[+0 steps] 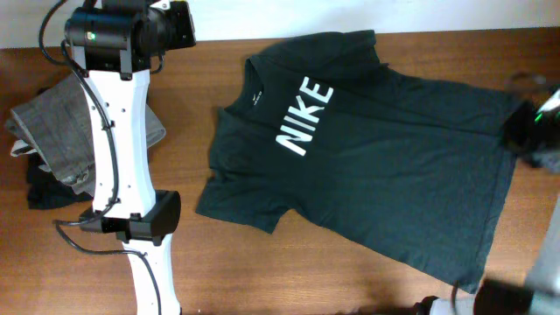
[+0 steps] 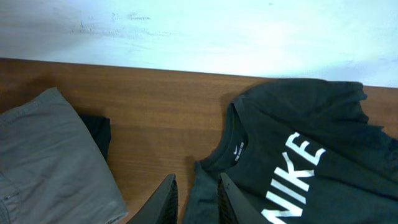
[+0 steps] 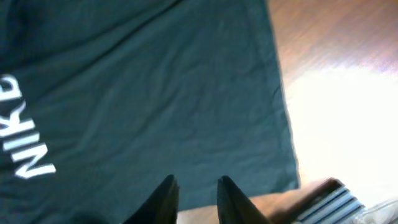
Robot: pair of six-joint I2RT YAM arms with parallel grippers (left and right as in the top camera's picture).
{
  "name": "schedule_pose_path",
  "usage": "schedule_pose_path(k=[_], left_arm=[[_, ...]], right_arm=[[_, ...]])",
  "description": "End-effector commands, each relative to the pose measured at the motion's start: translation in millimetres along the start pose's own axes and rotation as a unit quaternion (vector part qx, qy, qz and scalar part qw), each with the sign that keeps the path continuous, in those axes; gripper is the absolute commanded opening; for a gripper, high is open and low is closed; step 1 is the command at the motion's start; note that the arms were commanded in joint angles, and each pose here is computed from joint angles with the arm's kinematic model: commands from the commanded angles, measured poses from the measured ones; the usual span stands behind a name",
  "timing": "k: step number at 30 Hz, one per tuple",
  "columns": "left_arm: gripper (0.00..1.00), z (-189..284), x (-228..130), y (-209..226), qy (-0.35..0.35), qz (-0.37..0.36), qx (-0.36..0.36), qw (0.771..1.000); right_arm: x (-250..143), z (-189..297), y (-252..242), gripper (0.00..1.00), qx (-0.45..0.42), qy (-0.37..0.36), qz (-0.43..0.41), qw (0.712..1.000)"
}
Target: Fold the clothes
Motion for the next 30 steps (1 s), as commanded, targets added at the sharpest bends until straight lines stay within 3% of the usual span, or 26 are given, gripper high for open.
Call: schedule_pose_path(k=[1,6,12,20,27,30], left_arm=[[0.24,-8.0,-3.3,-0.1,0.014,0.005,0.006,1.000],[0.27,-17.3,-7.0,-0.6,0.029,0.004,0.007,1.000],[0.27,-43.0,-16.5,-1.8,0.063,0.002,0.007,0.998],[0.27,-80.7,-33.3,-7.2,0.107,0.000,-0.010,0.994],[0.27,-87.3,-31.0,-7.9,0.097,-0.001,-0.011,0.995],[0.27,-87.9,-27.8,-8.0,0.088,0.000,-0.011,0.996]], right_arm=[[-36.5,-31.7,-17.9,0.26,-0.026,0.041,-0.022,0.999],[-88.8,-101.2,-42.1,0.28,-0.025,0.115,-0.040,0.992],[-123.3,-158.6,-57.6,0.30,-0.040,0.185,-0.047,0.981],[-125.0,-158.5,-83.4,0.33,-0.117,0.176,-0.101,0.972],[-108.7,-155.6,-125.0,0.35,-0.153,0.155,-0.242,0.946],[-106.9,-154.2,-148.7,0.44,-0.162,0.157,-0.315,0.922]])
Point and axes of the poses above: each gripper's point midway between its finger pads, its own z axis back along the fingers, its own y axis along the line the jaws close on, x = y × z, the point moved 8 cm from there along z, back along the fingers, and after that the axes turned 11 degrees about -z, right-handed, at the moved point
